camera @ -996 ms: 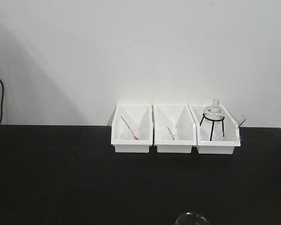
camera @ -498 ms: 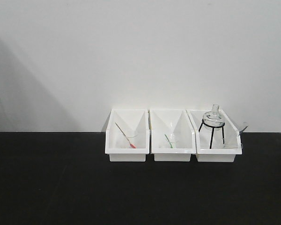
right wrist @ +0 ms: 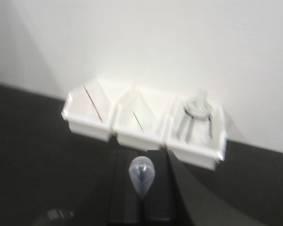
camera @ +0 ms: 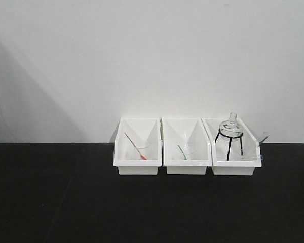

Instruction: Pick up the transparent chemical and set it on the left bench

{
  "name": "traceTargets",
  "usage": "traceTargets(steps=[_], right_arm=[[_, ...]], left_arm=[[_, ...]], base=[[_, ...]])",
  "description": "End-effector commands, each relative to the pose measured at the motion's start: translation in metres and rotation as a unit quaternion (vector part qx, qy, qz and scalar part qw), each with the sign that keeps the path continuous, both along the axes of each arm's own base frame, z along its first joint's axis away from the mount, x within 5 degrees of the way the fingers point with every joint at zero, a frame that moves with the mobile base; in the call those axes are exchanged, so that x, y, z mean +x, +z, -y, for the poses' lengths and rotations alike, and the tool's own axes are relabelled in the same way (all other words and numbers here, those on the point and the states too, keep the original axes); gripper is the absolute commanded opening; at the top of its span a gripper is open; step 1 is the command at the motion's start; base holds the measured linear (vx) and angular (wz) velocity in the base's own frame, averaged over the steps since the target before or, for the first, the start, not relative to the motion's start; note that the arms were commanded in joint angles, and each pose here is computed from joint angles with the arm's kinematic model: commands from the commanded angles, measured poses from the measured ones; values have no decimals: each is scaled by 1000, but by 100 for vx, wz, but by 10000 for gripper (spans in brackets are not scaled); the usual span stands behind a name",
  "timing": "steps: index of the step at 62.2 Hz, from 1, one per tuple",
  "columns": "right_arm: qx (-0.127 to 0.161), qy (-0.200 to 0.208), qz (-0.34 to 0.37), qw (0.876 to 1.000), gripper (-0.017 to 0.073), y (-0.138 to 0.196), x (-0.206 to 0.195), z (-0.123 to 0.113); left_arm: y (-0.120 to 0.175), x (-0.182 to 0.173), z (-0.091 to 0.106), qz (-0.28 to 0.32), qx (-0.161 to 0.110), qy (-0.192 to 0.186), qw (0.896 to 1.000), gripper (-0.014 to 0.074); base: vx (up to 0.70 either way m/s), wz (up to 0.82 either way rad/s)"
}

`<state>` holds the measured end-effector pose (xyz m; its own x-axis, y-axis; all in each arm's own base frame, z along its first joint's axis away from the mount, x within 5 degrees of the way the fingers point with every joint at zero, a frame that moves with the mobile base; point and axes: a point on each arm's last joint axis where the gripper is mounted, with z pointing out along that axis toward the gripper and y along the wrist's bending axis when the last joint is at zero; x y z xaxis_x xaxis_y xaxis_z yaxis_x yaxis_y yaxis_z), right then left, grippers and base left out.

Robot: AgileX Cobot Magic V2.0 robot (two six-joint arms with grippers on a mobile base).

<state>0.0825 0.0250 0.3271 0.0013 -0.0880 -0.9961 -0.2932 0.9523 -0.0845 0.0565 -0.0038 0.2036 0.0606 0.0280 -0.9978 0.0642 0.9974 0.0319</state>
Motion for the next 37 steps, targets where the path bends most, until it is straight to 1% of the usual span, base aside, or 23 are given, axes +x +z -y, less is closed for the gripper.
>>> traceTargets(steps=[1, 2, 4, 11, 13, 17, 23, 26, 31, 37], right_arm=[[81, 28, 45, 995, 0, 18, 23, -13], [89, 30, 46, 995, 0, 18, 28, -15], [95, 33, 39, 994, 0, 15, 40, -20], [88, 44, 13, 995, 0, 0, 74, -35], [90, 51, 9, 995, 0, -4, 81, -40], [79, 71, -12, 994, 0, -16, 94, -53], [46, 112, -46, 992, 0, -38, 107, -75], [33, 125, -63, 990, 0, -47, 112, -83], [18, 137, -88, 987, 0, -61, 118, -92], [6, 136, -117, 984, 3, -78, 127, -97]], left_arm=[[3, -1, 0, 40, -7, 0, 999, -3], [3, -1, 0, 40, -7, 0, 999, -3], [3, -1, 0, 40, -7, 0, 999, -3], [3, -1, 0, 40, -7, 0, 999, -3], [3, -1, 0, 40, -7, 0, 999, -3], [3, -1, 0, 40, -7, 0, 999, -3], [3, -1, 0, 40, -7, 0, 999, -3], [3, -1, 0, 40, -7, 0, 999, -3], [3, -1, 0, 40, -7, 0, 999, -3], [3, -1, 0, 40, -7, 0, 999, -3]], base=[[0, 0], [0, 0], [0, 0], [0, 0], [0, 0], [0, 0], [0, 0], [0, 0], [0, 0], [0, 0]])
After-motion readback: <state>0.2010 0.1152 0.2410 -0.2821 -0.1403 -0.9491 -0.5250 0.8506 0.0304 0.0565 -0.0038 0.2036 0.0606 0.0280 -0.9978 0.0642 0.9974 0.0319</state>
